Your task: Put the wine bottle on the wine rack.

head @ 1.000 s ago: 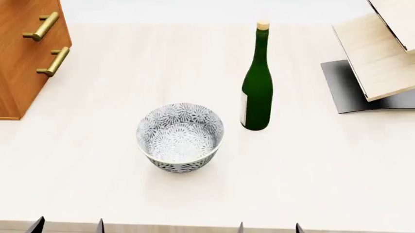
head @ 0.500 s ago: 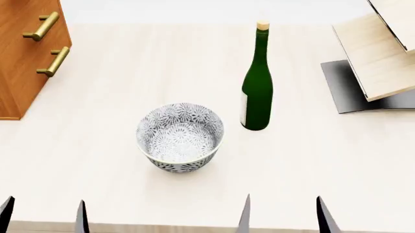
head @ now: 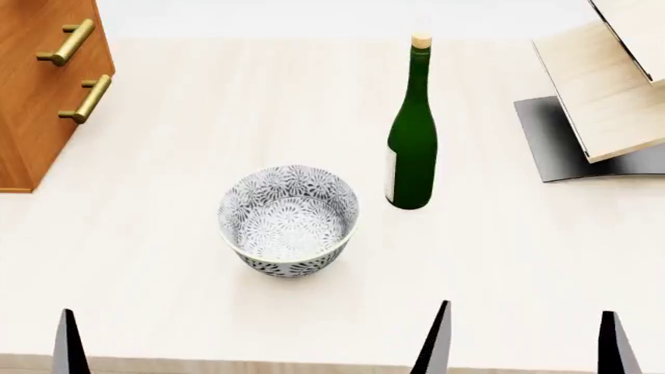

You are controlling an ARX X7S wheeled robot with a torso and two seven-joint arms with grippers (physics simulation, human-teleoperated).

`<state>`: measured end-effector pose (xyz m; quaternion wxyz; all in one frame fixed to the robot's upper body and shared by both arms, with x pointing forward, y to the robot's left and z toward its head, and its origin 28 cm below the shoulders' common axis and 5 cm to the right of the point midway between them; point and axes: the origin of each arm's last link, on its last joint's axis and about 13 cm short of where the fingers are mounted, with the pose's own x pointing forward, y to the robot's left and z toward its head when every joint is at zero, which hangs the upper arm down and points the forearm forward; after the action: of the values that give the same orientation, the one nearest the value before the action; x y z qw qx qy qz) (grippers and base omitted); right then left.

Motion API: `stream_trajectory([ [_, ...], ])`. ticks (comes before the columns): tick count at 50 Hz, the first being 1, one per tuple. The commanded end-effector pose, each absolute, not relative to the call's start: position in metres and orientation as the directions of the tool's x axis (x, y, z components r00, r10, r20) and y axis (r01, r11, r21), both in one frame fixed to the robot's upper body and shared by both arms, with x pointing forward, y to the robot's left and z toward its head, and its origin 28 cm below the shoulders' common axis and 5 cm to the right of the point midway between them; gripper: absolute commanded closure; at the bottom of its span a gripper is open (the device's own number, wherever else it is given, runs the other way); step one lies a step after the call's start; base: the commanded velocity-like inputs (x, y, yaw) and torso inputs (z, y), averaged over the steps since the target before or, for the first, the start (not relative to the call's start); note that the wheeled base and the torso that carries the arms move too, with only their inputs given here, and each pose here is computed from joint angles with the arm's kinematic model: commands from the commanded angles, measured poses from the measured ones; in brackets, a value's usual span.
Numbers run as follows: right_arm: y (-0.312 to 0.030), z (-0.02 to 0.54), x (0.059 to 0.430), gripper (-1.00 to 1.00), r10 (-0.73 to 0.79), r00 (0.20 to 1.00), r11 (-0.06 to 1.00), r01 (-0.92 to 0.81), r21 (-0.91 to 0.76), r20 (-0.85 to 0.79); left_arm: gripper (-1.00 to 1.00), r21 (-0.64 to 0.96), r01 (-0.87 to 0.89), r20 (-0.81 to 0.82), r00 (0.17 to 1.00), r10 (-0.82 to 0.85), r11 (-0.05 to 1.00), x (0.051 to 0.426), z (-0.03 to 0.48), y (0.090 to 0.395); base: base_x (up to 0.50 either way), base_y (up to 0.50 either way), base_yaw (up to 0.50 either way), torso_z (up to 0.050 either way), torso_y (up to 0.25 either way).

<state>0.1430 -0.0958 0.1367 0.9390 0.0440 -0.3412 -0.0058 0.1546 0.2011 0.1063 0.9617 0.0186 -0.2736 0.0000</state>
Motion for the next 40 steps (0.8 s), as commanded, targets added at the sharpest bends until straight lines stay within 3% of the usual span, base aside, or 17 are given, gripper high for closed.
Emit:
stream_trajectory([
  [1,-0.0964,0.1458,0.1337,-1.00,-0.053,0.709,0.995,-0.024,0.099,0.704,-1.00,0.034,-0.018,0.608,0.794,-0.006,0.999,0.1438,0.1177,0.2008,0.00,0.00,0.00,0.000,0.000],
  [40,-0.0961,0.1412,0.1366,-1.00,-0.040,0.718,0.994,-0.042,0.102,0.695,-1.00,0.030,-0.027,0.621,0.784,0.002,0.999,0.1431,0.1187,0.2002,0.06,0.00,0.00,0.000,0.000],
])
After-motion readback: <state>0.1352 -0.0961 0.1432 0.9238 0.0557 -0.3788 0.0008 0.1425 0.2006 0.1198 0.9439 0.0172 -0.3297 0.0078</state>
